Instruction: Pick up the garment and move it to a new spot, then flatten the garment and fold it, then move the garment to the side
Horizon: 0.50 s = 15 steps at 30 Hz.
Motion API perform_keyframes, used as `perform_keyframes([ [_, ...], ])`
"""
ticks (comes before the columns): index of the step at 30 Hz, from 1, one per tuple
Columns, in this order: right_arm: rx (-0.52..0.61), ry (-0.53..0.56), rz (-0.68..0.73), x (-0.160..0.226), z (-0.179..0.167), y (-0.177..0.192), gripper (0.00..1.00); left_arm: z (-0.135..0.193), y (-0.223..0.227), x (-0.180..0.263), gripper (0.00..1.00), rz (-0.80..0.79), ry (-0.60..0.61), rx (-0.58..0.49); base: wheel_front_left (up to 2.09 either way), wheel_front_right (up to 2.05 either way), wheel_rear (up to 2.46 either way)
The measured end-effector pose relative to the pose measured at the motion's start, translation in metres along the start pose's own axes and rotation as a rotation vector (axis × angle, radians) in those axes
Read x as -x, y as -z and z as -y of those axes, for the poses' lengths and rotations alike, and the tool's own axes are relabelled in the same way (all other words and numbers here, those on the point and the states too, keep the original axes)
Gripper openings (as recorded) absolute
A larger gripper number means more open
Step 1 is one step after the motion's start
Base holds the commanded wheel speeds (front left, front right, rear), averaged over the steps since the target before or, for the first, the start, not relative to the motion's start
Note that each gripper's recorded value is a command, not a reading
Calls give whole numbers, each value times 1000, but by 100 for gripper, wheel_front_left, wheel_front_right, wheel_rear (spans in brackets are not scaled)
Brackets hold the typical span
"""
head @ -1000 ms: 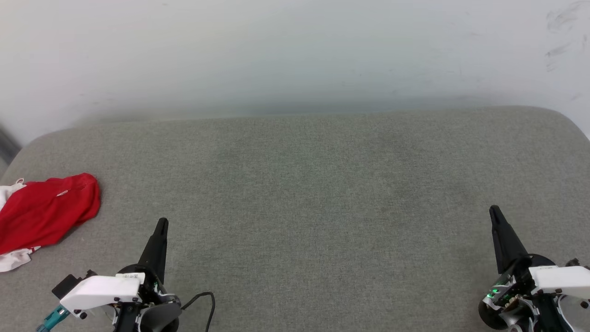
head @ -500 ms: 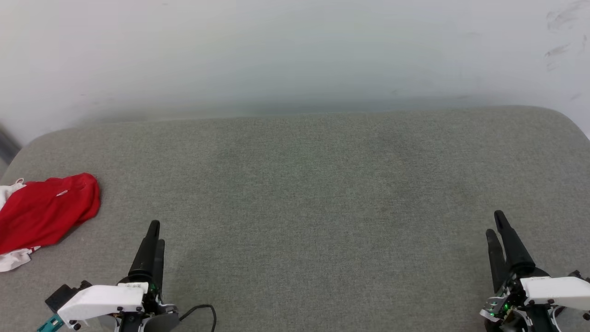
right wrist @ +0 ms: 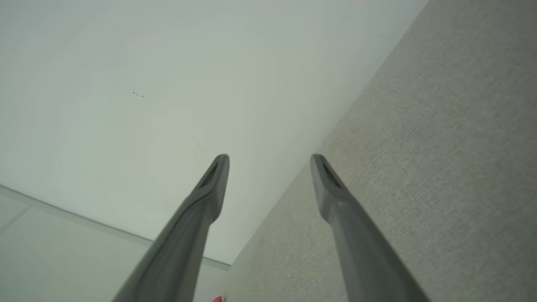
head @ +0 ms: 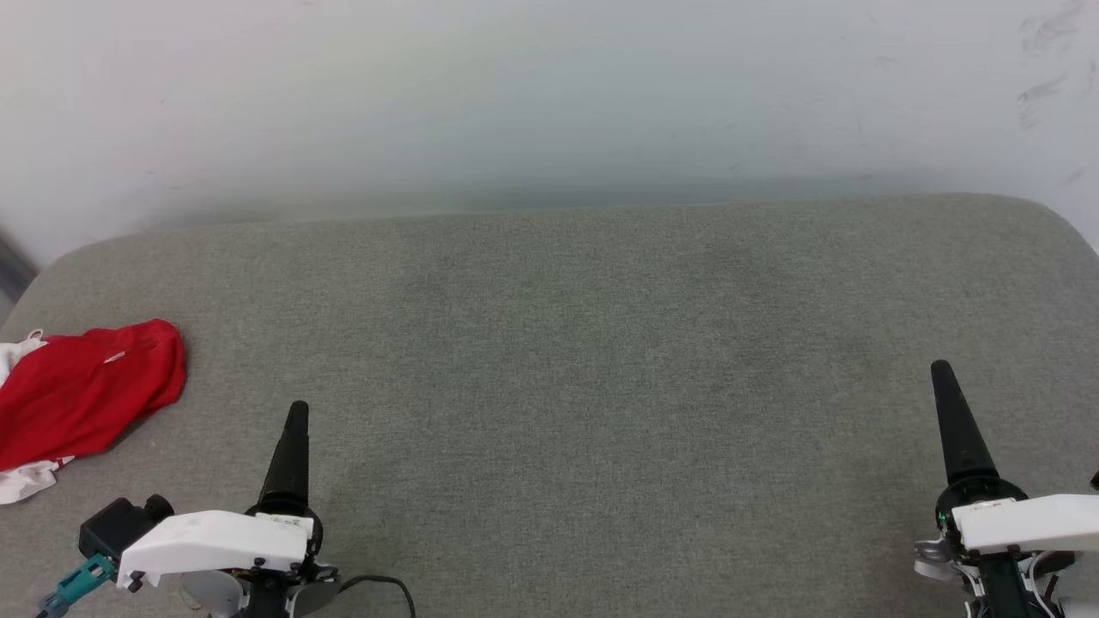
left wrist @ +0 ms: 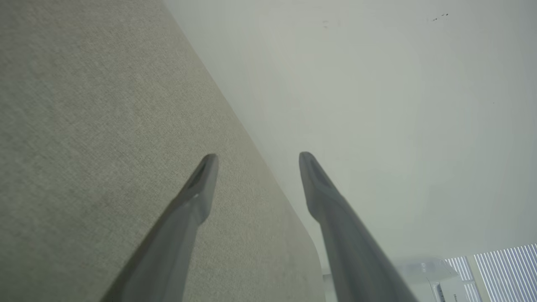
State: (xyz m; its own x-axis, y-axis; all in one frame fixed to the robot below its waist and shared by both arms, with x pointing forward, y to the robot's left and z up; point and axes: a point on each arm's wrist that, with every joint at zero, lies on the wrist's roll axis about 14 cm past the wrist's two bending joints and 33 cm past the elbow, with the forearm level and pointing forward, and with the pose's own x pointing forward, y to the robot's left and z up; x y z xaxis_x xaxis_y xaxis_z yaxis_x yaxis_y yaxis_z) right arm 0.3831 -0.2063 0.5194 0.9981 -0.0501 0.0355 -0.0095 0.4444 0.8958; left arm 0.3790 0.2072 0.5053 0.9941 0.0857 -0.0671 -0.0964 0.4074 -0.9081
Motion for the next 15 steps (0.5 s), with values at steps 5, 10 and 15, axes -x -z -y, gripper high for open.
perform_keyframes([
  [5, 135, -35, -9, 1, -11, 4, 100, 1, 2, 1, 100, 8, -17, -122, 0, 0, 0],
  [10, 245, -57, -15, 3, -16, 8, 100, 1, 5, 4, 100, 11, -25, -230, 0, 0, 0],
  [15, 334, -73, -14, 3, -20, 11, 100, 5, 5, 5, 100, 28, -21, -319, 0, 0, 0],
])
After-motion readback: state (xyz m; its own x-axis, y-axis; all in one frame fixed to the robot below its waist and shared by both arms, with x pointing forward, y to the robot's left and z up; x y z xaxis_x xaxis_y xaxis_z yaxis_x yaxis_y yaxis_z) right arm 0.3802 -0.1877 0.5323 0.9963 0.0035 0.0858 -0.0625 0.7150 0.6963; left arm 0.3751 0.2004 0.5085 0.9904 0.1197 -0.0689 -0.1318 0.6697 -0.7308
